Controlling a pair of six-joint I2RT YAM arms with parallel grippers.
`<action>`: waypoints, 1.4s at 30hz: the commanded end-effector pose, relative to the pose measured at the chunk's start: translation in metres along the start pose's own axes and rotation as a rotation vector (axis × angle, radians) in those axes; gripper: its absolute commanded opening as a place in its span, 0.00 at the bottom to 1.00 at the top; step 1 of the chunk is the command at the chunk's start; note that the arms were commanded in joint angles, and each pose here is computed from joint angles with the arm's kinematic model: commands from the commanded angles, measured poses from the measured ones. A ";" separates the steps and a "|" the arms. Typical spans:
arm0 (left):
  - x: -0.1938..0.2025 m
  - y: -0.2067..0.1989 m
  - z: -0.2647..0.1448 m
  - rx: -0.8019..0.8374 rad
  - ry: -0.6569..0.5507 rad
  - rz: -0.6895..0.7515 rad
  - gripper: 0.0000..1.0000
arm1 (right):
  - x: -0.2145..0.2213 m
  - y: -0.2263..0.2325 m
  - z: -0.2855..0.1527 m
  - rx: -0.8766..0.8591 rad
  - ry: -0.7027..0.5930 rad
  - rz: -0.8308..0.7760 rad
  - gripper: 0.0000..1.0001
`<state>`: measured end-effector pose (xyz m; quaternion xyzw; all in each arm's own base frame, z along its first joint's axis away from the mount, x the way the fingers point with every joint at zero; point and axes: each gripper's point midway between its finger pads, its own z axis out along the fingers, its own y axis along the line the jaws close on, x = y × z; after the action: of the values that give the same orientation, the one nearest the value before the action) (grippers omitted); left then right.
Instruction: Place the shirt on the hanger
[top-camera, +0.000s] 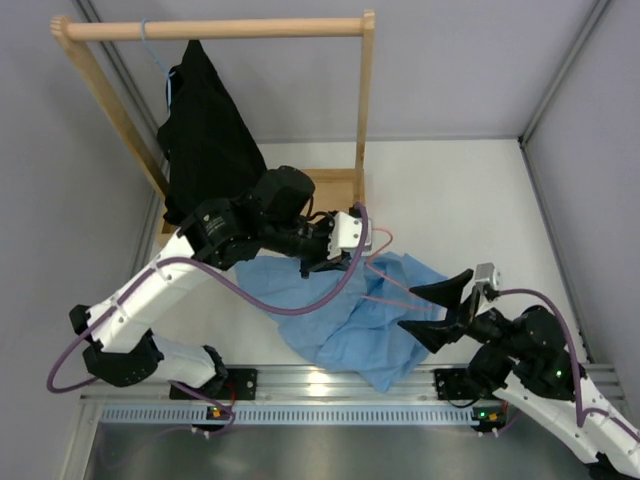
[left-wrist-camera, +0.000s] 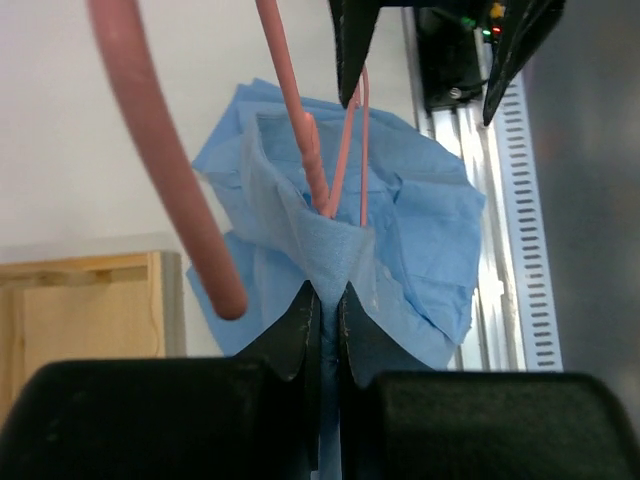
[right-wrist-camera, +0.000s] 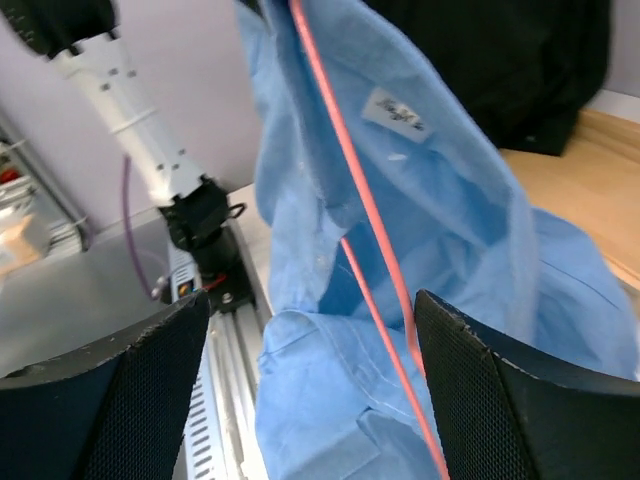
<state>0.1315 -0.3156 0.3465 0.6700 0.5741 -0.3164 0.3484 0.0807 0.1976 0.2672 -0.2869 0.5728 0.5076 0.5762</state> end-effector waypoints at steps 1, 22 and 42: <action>-0.030 0.028 -0.030 -0.237 -0.135 0.023 0.00 | -0.044 -0.017 -0.027 0.189 -0.146 0.007 0.80; -0.072 0.038 -0.097 -0.516 -0.466 -0.046 0.00 | -0.028 -0.056 0.011 0.339 -0.062 0.091 0.53; -0.065 0.024 -0.089 -0.451 -0.491 -0.047 0.00 | -0.031 -0.087 0.035 0.438 -0.082 0.001 0.53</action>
<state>0.1521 -0.2773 0.4185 0.4872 0.5858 -0.3131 0.5669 0.1815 0.1803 0.2533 -0.1108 0.6923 0.3470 0.6230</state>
